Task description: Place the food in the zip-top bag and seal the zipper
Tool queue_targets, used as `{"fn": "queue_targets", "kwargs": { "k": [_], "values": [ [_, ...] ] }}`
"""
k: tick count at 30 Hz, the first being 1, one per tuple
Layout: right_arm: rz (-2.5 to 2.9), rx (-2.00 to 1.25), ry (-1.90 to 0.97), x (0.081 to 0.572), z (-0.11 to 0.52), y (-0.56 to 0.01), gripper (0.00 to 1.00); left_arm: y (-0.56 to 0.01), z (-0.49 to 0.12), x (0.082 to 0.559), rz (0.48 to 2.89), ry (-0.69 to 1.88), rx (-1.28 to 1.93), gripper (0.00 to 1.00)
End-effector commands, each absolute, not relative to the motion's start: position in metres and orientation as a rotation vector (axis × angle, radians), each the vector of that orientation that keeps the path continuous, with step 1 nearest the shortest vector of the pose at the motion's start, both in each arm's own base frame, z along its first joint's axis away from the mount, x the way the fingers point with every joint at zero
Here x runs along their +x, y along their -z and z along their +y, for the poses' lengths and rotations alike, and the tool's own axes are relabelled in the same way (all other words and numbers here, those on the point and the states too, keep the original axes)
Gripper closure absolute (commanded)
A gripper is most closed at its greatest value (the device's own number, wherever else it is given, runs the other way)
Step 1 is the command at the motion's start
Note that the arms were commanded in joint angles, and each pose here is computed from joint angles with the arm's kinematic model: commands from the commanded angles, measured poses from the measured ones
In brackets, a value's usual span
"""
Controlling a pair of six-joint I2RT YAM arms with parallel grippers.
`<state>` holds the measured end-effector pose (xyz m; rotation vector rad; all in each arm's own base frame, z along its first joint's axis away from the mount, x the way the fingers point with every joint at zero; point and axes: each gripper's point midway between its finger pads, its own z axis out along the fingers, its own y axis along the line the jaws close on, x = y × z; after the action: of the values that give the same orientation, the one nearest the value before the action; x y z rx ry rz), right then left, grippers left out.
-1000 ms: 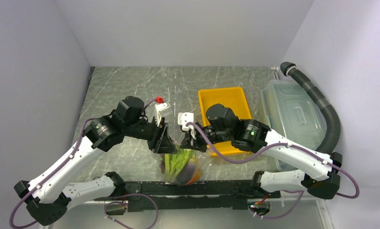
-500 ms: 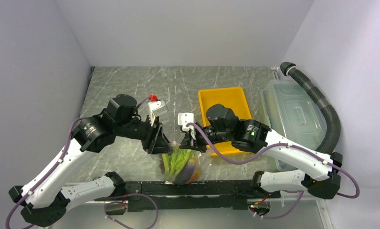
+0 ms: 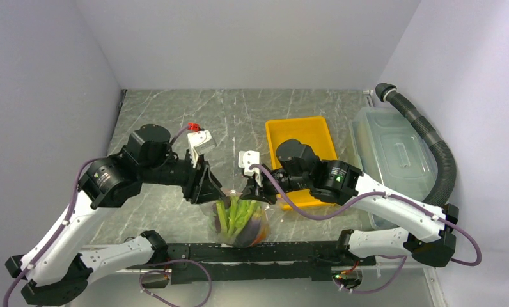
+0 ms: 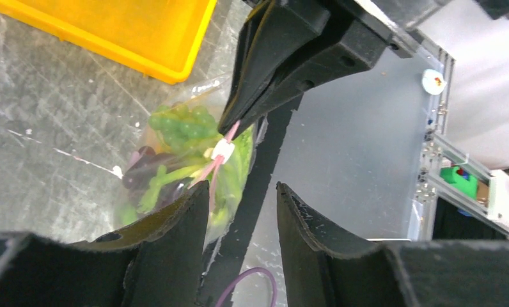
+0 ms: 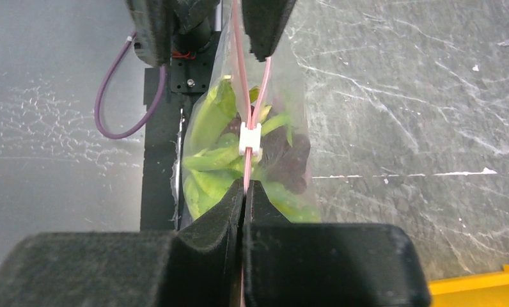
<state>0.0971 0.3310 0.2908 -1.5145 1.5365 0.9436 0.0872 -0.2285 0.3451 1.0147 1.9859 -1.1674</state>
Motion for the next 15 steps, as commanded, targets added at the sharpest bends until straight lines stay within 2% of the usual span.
{"fn": "queue_targets", "kwargs": {
  "k": [1,11,15],
  "values": [
    [1.403,-1.469,-1.018,0.092,0.343,-0.328,1.0,-0.35,-0.231,0.102,1.91,1.081,1.047,0.53],
    [1.411,-1.484,-1.058,0.086,0.344,-0.327,1.0,-0.336,-0.246,0.108,1.705,1.065,1.249,0.48],
    [1.414,-1.486,-1.063,0.086,0.345,-0.327,1.0,-0.331,-0.253,0.101,1.651,1.122,1.328,0.41]
  ]
}}
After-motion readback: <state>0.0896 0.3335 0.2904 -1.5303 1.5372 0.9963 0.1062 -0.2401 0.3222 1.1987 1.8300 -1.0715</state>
